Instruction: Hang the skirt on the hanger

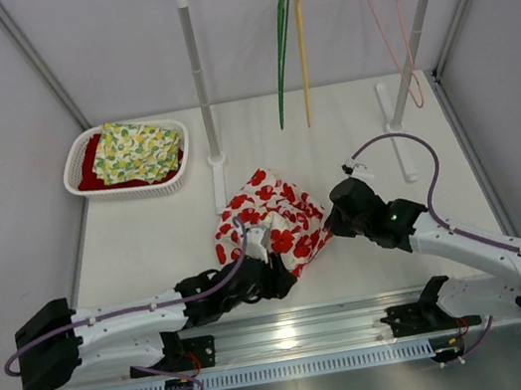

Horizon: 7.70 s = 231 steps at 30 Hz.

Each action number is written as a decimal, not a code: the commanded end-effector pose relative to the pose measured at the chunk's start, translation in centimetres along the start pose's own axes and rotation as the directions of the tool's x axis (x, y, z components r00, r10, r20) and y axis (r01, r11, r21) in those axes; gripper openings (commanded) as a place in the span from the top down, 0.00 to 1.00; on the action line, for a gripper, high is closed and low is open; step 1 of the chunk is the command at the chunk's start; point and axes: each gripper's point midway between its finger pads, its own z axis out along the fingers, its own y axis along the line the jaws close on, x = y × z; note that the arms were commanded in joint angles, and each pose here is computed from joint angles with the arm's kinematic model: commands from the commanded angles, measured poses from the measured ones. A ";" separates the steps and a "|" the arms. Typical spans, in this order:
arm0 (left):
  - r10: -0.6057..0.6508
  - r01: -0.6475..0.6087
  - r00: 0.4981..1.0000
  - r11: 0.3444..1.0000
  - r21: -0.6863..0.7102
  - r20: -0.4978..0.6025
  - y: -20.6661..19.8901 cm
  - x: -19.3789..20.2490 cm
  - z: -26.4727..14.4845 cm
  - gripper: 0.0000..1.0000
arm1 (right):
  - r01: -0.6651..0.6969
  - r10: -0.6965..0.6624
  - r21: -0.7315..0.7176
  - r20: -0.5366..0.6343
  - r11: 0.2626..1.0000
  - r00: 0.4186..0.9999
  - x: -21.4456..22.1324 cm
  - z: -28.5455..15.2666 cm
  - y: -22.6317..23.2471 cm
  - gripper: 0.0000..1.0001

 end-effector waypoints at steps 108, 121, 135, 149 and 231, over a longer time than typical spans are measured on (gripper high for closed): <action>-0.048 0.004 0.991 0.940 -0.340 -0.122 10.3 -5.0 -0.8 0.99 | -0.326 0.322 0.174 0.055 0.929 0.945 -5.1 -1.3 -15.4 1.00; 0.083 -0.071 0.996 0.967 -0.244 0.037 5.9 -12.3 -4.5 0.36 | -0.317 0.306 0.198 0.084 0.927 0.948 -6.2 -1.9 -15.6 0.42; 0.254 -0.123 0.738 0.962 -0.245 0.625 -5.6 -40.7 -10.9 0.34 | -0.260 0.249 0.050 0.159 0.964 0.955 -11.3 -5.3 -11.3 0.48; 0.318 -0.207 0.520 0.947 -0.244 0.793 -9.5 -52.1 -5.1 0.32 | -0.217 0.215 -0.007 0.154 0.976 0.964 -11.7 -6.3 -10.0 0.51; 0.546 -0.368 0.444 0.834 -0.410 0.711 -6.7 -51.0 -10.6 1.00 | -0.145 0.142 0.011 0.131 0.989 0.981 -10.7 -5.6 -10.8 0.63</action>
